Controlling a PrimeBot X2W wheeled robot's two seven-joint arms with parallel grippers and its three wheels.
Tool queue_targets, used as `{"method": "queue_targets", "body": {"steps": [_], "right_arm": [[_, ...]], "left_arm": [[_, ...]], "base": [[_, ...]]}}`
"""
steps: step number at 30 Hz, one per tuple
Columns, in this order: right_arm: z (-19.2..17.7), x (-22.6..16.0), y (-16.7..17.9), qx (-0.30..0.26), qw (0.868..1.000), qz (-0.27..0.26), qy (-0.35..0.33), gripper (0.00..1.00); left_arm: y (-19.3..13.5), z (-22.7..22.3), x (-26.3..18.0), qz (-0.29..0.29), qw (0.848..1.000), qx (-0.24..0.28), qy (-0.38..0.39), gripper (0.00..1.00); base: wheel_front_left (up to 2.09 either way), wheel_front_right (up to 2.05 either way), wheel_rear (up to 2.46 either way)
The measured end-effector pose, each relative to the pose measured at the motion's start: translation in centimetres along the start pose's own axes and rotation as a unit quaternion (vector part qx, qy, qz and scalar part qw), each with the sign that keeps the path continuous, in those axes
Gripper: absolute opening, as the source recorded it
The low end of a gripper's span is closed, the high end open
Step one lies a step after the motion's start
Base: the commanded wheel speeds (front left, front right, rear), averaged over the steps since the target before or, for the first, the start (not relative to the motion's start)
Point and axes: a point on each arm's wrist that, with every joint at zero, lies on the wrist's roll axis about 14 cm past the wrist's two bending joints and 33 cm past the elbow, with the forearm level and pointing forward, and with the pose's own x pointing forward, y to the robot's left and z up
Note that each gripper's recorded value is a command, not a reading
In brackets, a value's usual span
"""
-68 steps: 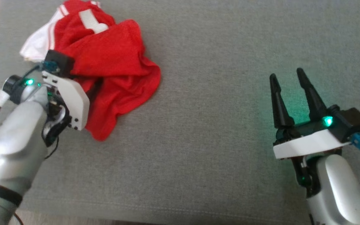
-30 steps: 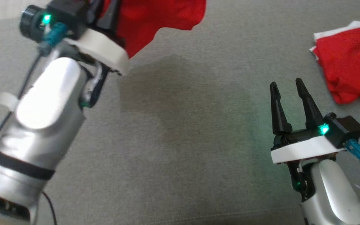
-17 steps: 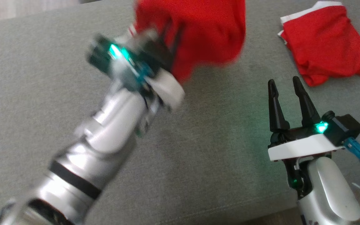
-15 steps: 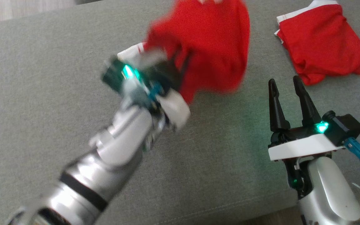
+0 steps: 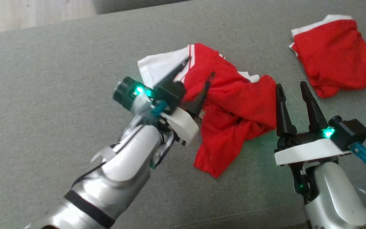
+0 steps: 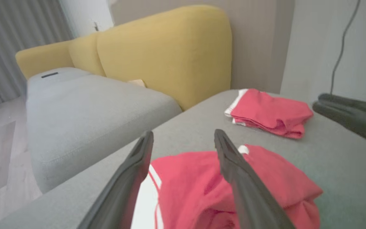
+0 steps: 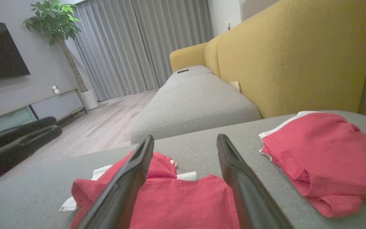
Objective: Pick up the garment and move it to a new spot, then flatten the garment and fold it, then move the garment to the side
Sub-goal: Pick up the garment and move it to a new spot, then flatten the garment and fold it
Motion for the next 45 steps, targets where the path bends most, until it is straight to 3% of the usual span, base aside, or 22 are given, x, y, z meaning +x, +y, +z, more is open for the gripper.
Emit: {"method": "queue_targets", "body": {"steps": [4, 10, 19, 23, 35, 40, 45], "right_arm": [[0.6, 0.3, 1.0, -0.002, 1.0, 0.015, -0.009, 1.0], [0.6, 0.3, 2.2, -0.003, 0.999, 0.03, -0.01, 1.0], [0.2, -0.1, 3.1, 0.0, 0.999, 0.041, -0.006, 1.0], [0.4, 0.0, 3.6, -0.001, 0.999, 0.048, -0.007, 1.0], [0.1, 0.6, 4.7, -0.013, 0.998, 0.066, 0.001, 1.0], [-2.0, 1.1, 7.0, -0.039, 0.992, 0.109, 0.048, 1.0], [-4.7, 2.2, 7.1, -0.078, 0.982, 0.133, 0.112, 1.0]], "left_arm": [[4.2, 2.2, -1.9, 0.074, 0.997, -0.015, -0.033, 1.0], [10.6, 2.7, -7.8, 0.193, 0.979, -0.039, -0.051, 1.0], [12.7, 0.9, -15.2, 0.287, 0.953, -0.09, -0.045, 1.0], [12.2, -0.3, -17.2, 0.307, 0.945, -0.111, -0.035, 1.0], [12.2, -0.2, -17.7, 0.299, 0.947, -0.109, -0.042, 1.0], [12.1, -1.2, -18.3, 0.305, 0.944, -0.122, -0.029, 1.0], [12.2, -2.0, -18.7, 0.314, 0.94, -0.134, -0.02, 1.0]], "base": [[0.0, 0.0, 0.0], [0.0, 0.0, 0.0], [0.0, 0.0, 0.0], [0.0, 0.0, 0.0], [0.0, 0.0, 0.0], [0.0, 0.0, 0.0], [0.0, 0.0, 0.0]]}}
